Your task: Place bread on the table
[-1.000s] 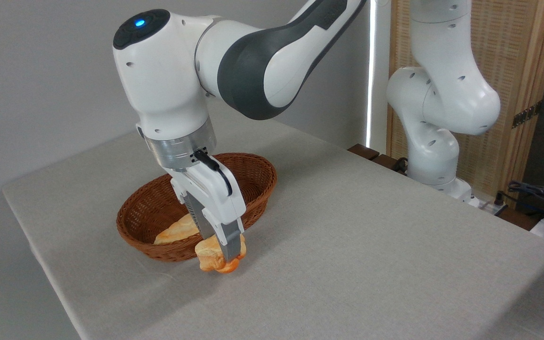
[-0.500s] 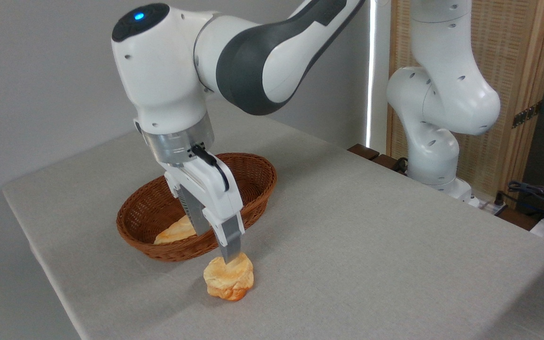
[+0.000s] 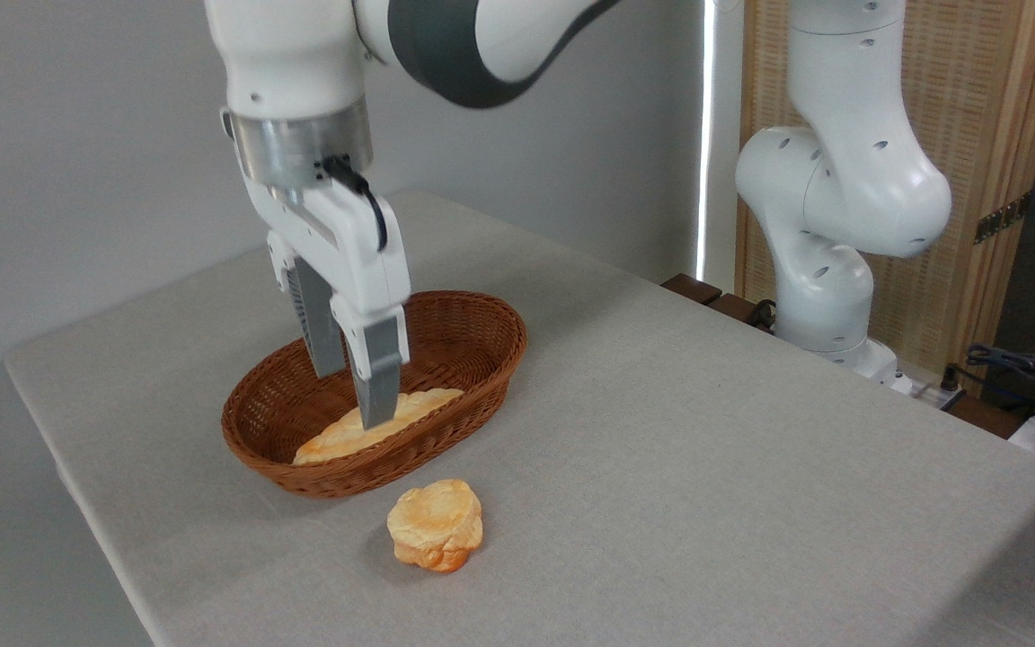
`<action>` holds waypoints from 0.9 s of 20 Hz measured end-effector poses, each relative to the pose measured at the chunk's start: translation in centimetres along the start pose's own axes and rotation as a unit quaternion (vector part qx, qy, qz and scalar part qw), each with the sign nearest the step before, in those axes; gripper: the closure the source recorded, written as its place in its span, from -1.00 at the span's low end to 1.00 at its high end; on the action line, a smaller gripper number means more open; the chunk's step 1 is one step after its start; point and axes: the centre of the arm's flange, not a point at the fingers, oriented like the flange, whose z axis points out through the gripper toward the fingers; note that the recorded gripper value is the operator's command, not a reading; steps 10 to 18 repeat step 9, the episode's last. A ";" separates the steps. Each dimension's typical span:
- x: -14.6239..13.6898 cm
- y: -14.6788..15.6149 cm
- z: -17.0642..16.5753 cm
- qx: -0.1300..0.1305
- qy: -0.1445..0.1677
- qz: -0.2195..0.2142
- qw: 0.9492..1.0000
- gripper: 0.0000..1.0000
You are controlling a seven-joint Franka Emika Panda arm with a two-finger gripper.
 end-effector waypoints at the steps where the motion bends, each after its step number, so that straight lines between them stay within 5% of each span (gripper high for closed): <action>1: 0.1 0.2 -0.3 0.001 0.001 0.000 1.000 -1.00; 18: -0.3 -0.2 -0.3 0.008 -0.005 -0.017 1.000 -1.00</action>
